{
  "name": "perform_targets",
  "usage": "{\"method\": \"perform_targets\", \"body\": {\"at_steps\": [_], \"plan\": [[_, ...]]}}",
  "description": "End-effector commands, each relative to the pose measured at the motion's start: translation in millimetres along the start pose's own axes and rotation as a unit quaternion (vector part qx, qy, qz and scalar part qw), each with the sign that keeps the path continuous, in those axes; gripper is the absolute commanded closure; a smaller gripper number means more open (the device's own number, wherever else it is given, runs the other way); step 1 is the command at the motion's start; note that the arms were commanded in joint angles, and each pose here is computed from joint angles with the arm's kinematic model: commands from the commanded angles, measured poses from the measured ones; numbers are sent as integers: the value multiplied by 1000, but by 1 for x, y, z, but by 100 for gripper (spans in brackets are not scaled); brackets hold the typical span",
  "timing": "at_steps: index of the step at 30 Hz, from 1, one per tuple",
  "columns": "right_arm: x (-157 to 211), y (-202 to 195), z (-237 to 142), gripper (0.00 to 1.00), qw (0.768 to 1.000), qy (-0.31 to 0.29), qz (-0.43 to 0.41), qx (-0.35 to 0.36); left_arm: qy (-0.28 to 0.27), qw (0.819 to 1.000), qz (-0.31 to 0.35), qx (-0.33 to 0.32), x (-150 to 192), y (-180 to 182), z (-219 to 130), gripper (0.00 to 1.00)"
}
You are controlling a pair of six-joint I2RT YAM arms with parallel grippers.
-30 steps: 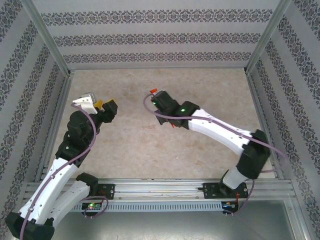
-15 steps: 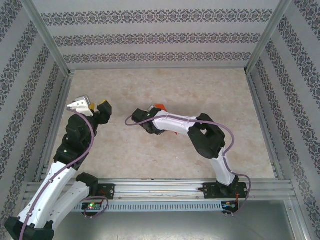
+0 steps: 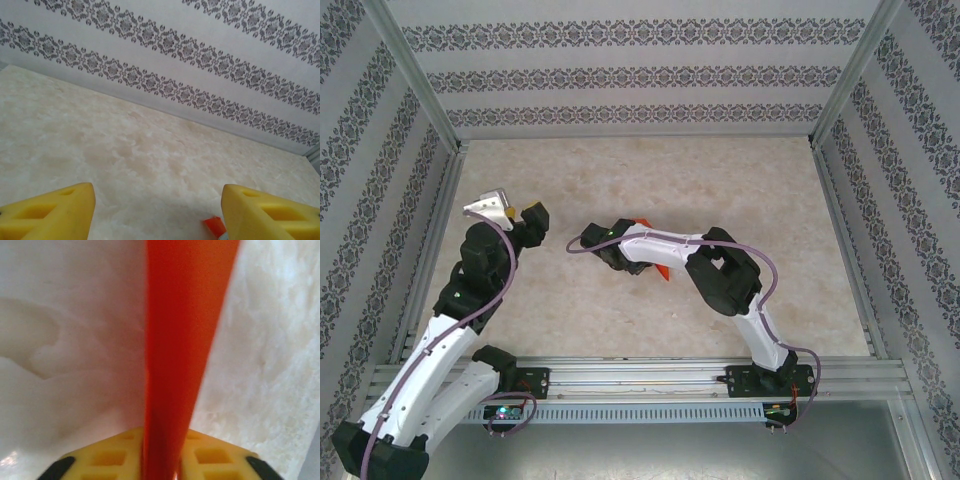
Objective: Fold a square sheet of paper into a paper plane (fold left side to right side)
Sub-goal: Turn over the paper at the center of the table, then rotate the paper at the center of the table.
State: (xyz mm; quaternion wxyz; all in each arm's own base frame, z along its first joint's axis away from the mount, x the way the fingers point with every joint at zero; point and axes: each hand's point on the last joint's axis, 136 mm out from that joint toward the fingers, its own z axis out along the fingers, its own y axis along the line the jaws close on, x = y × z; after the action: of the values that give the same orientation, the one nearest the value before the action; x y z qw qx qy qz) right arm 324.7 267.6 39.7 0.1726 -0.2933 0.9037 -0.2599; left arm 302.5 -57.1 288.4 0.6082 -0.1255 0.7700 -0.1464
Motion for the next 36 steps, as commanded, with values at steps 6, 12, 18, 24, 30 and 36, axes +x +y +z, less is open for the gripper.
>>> {"method": "perform_targets", "body": {"at_steps": [6,12,18,24,30,36], "plan": [[4,18,-15,59,997,13,29,-72,13,1000,3,19,-8,-12,5,27],[8,13,-35,42,991,-1,67,-117,44,999,1,32,2,-19,14,22],[12,-7,-53,31,981,-23,115,-152,80,996,-13,46,18,-26,28,18],[12,-34,-67,26,958,-77,181,-207,134,987,-47,71,47,-37,45,16],[10,-63,-75,20,898,-148,285,-301,236,963,-94,88,98,-47,67,26],[13,-87,-67,10,802,-202,399,-396,336,925,-137,113,163,-70,86,31]]}}
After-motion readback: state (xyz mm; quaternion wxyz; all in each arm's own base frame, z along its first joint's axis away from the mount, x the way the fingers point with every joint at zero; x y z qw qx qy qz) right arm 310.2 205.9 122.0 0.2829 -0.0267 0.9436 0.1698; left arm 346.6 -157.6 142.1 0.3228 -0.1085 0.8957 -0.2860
